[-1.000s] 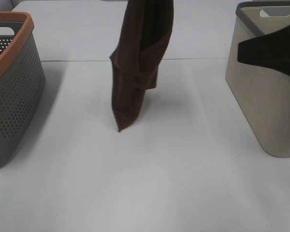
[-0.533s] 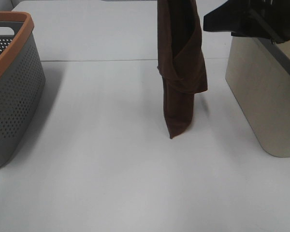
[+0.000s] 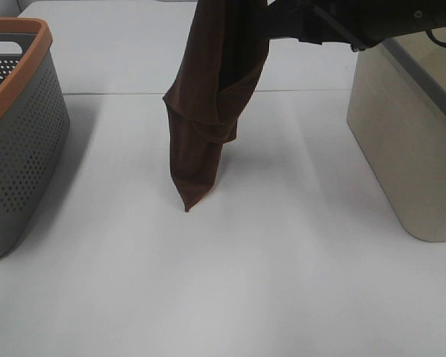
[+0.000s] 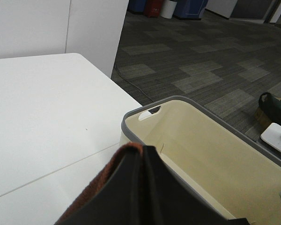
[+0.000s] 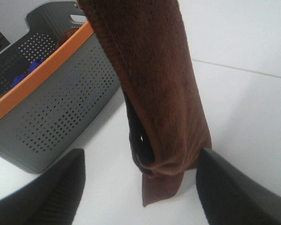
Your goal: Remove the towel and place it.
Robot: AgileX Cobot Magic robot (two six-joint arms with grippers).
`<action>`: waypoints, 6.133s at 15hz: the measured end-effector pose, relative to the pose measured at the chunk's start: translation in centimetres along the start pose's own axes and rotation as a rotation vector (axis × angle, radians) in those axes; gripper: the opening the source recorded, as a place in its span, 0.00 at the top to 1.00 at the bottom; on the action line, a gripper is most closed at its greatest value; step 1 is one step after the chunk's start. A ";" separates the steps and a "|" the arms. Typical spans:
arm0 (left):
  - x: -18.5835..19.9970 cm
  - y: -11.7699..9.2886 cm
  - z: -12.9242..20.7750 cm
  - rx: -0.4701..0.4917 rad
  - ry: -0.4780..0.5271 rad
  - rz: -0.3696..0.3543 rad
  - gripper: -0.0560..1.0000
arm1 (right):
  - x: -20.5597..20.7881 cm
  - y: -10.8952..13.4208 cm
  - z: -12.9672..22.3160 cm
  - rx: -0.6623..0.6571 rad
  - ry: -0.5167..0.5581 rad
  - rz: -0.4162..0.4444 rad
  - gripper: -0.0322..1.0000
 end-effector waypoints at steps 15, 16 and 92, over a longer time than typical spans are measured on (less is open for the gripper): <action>0.0 0.0 0.2 0.001 0.010 0.001 0.95 | -4.5 -4.8 3.5 -0.048 0.078 0.169 0.40; 0.0 0.0 0.1 0.001 0.006 0.001 0.95 | -4.9 -4.9 4.1 -0.053 0.092 0.168 0.40; 7.1 16.4 -3.4 -0.267 0.188 -0.422 0.95 | -3.6 -10.6 -4.3 0.204 0.355 0.360 0.97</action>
Point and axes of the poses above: a point on each arm's last joint axis where the gripper is mounted, x pointing back along that axis away from the gripper, y along the wrist's bending axis when the last joint is at zero, z = x × y, the point moved 10 cm from there along -x, pointing out along that axis toward the gripper, and after that the axes turned 12 degrees about x, right-handed, at the moved point
